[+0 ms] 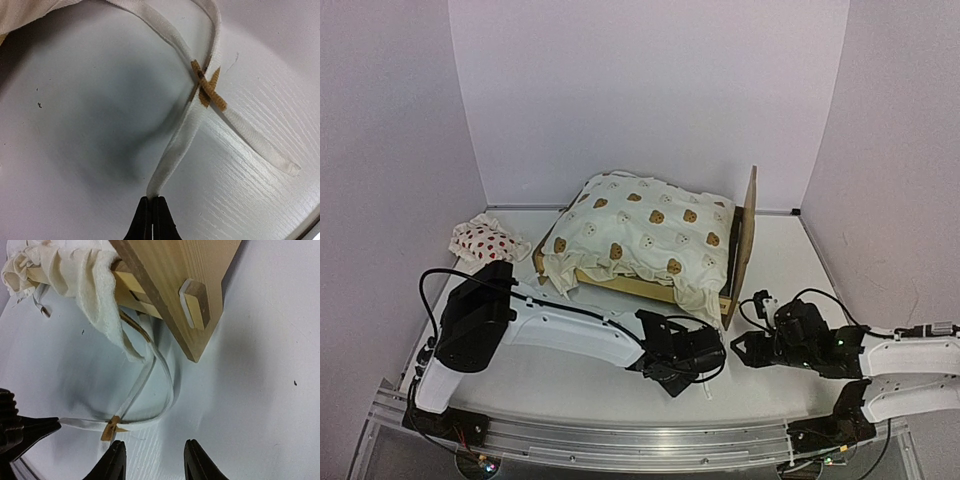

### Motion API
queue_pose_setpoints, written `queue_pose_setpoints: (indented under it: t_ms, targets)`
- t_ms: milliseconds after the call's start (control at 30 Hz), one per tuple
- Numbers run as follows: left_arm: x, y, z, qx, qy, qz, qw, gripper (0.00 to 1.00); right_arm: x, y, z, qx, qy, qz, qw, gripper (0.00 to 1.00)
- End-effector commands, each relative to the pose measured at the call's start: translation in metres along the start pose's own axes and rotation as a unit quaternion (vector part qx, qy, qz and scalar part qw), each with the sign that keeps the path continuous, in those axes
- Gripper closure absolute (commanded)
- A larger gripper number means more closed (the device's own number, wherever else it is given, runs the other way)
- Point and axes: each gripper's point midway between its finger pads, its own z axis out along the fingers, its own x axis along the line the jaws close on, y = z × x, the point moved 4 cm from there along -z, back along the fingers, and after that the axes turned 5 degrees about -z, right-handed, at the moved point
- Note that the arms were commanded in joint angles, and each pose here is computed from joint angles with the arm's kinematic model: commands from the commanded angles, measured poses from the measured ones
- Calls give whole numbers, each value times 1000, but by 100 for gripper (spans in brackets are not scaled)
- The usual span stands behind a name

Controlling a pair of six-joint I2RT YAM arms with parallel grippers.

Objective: Set up the pet bed

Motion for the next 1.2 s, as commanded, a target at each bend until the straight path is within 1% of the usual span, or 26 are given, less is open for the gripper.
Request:
queue_pose_setpoints:
  t_ms: [0,67,133,233,400,667,867,1000,1167]
  targets:
    - [7,29,-40,-59,-18,-22,998,100,7,22,8,-66,7,0,998,59]
    - [6,34,-45,-71,-27,-20,997,100,13,23,10,-66,27,10,997,59]
    - [7,37,-46,-73,-27,-18,997,100,23,21,10,-59,64,12,996,58]
    - [10,38,-40,-69,-22,-21,997,100,34,12,11,-31,104,12,994,56]
    - [12,36,-34,-67,-38,-29,997,100,36,-12,9,-13,118,18,993,55]
    - [12,36,-31,-66,-51,-37,996,100,52,-34,13,6,75,-23,997,54]
    - [10,34,-29,-63,-58,-41,996,100,69,-48,17,-1,37,-84,996,55]
    - [10,33,-30,-63,-58,-42,995,100,78,-55,20,-10,8,-128,992,57]
    - [11,33,-31,-63,-59,-43,995,100,78,-62,20,-27,-41,-178,983,65]
